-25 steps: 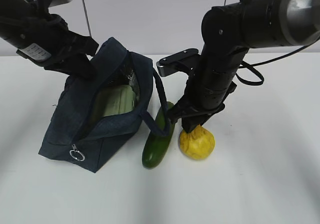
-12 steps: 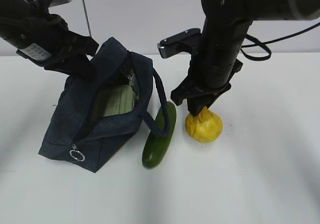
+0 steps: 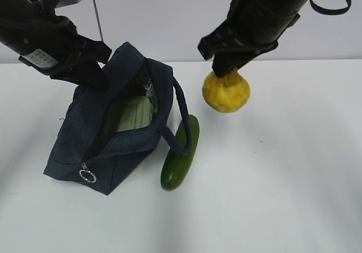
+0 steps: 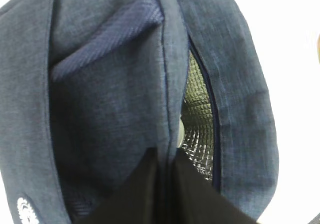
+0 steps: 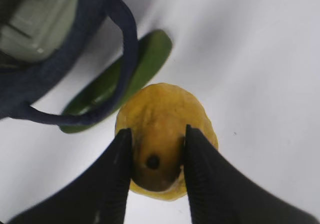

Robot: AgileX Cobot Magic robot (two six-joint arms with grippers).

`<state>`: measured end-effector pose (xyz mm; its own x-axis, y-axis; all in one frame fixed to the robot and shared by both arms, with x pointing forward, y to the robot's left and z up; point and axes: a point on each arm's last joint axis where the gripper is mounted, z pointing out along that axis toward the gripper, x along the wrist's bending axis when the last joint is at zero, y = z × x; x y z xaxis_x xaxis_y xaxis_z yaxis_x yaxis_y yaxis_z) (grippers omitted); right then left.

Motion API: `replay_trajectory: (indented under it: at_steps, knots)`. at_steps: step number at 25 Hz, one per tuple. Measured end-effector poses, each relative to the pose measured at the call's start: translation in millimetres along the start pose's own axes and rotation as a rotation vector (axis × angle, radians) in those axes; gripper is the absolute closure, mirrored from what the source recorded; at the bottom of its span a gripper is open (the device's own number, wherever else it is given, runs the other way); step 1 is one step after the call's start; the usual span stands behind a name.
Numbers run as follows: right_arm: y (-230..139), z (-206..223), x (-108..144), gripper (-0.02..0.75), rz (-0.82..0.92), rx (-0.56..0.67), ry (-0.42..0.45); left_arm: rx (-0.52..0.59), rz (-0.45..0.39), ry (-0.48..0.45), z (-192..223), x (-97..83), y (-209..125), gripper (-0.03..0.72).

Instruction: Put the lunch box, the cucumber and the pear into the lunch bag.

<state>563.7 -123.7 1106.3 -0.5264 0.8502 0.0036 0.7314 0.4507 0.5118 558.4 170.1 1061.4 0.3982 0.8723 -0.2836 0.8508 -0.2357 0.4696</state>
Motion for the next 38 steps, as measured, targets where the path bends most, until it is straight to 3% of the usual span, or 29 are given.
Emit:
replay_trajectory:
  at_steps: [7,14,21,24,29,35,38]
  knots:
    - [20,0,22,0.473,0.047,-0.199,0.256,-0.007,0.0,0.002,0,0.2,1,0.687]
    - [31,41,27,0.473,0.087,-0.252,0.35,-0.028,-0.01,-0.005,0,-0.5,3,0.687]
    - [28,87,24,0.468,0.11,-0.212,0.337,-0.033,-0.011,-0.005,0,-0.4,3,0.687]
    - [28,97,24,0.396,0.098,-0.215,0.336,-0.032,-0.012,-0.006,0,-0.5,3,0.687]
    - [35,95,21,0.216,0.104,-0.285,0.308,-0.026,-0.014,-0.009,0,-0.8,2,0.687]
    - [38,66,16,0.19,0.018,-0.323,0.218,-0.024,-0.014,-0.009,0,-0.8,2,0.687]
    - [33,39,8,0.205,-0.028,-0.292,0.113,-0.024,-0.014,-0.009,0,-0.8,2,0.687]
